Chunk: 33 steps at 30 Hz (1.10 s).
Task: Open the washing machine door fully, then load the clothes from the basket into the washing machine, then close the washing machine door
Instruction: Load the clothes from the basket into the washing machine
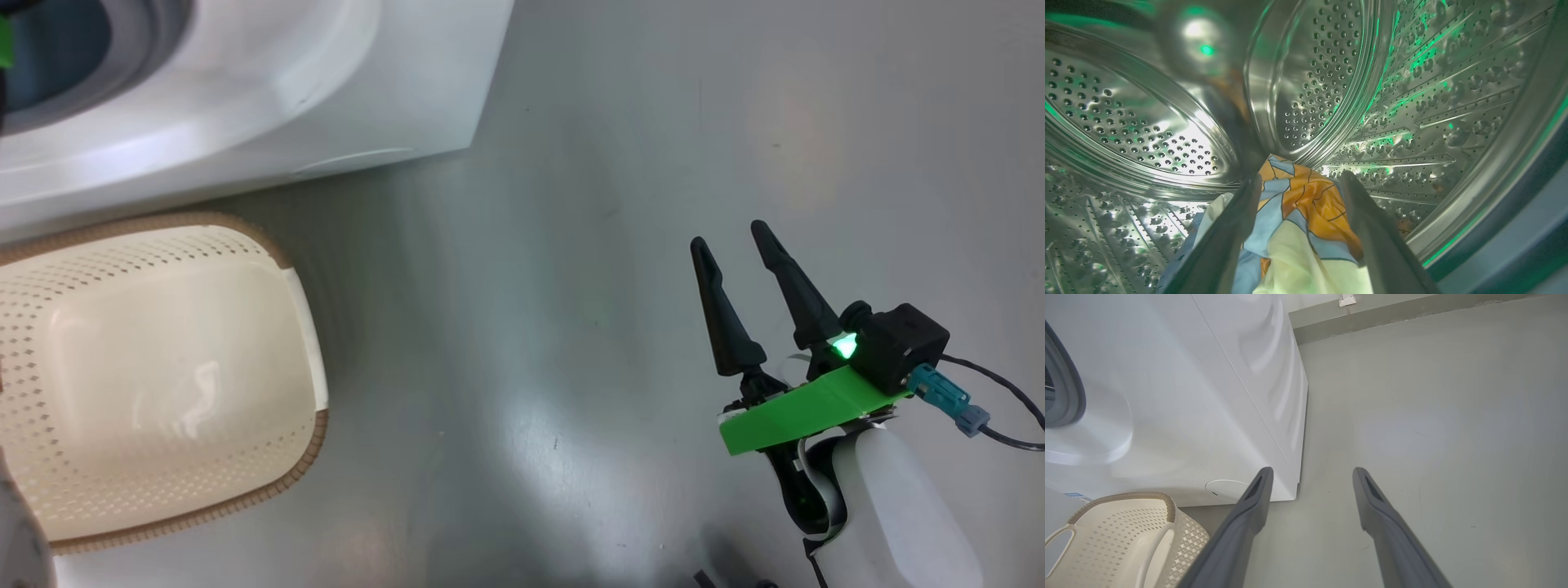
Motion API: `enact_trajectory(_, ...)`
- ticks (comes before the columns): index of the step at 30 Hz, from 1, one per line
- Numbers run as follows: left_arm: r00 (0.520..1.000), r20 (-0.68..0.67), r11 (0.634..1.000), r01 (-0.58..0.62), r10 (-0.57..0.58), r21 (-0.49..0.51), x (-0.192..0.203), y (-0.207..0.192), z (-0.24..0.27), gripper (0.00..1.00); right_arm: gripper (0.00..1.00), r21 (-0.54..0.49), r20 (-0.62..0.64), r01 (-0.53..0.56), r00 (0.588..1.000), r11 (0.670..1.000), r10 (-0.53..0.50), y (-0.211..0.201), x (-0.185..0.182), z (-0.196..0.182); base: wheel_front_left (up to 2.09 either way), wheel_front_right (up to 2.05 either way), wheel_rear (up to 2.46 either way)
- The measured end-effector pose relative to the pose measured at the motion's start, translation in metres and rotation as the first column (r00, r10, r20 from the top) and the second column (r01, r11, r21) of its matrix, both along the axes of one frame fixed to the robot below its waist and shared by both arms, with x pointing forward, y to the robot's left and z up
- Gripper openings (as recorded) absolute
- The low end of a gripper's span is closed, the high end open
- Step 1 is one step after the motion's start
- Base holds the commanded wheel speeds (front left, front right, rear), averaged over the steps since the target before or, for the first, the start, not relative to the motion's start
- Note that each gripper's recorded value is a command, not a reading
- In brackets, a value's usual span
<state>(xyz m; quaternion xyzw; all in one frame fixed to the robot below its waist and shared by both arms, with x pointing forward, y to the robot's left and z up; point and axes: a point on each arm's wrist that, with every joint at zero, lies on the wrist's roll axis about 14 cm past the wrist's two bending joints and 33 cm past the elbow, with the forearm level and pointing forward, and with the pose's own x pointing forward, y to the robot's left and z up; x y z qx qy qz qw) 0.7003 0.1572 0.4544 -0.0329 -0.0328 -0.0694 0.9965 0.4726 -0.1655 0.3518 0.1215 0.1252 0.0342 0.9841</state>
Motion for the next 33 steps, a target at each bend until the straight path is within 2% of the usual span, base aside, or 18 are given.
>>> enact_trajectory(10,0.999,0.026,1.000,-0.020,0.020,0.015,-0.026,0.013,0.024,1.00,1.00,0.007,0.049,-0.006,0.999,1.000,0.005,0.004,0.002,0.023,0.00,0.00,0.00)
enact_trajectory(15,0.999,0.023,0.999,-0.039,0.039,-0.010,-0.045,0.019,0.030,1.00,1.00,0.007,0.071,-0.011,0.997,1.000,0.011,0.006,-0.001,0.035,0.00,0.00,0.00)
enact_trajectory(33,0.995,0.052,0.996,-0.078,0.081,-0.050,-0.129,0.030,0.053,1.00,1.00,0.015,0.117,-0.027,0.993,1.000,0.025,0.014,-0.023,0.068,0.00,0.00,0.00)
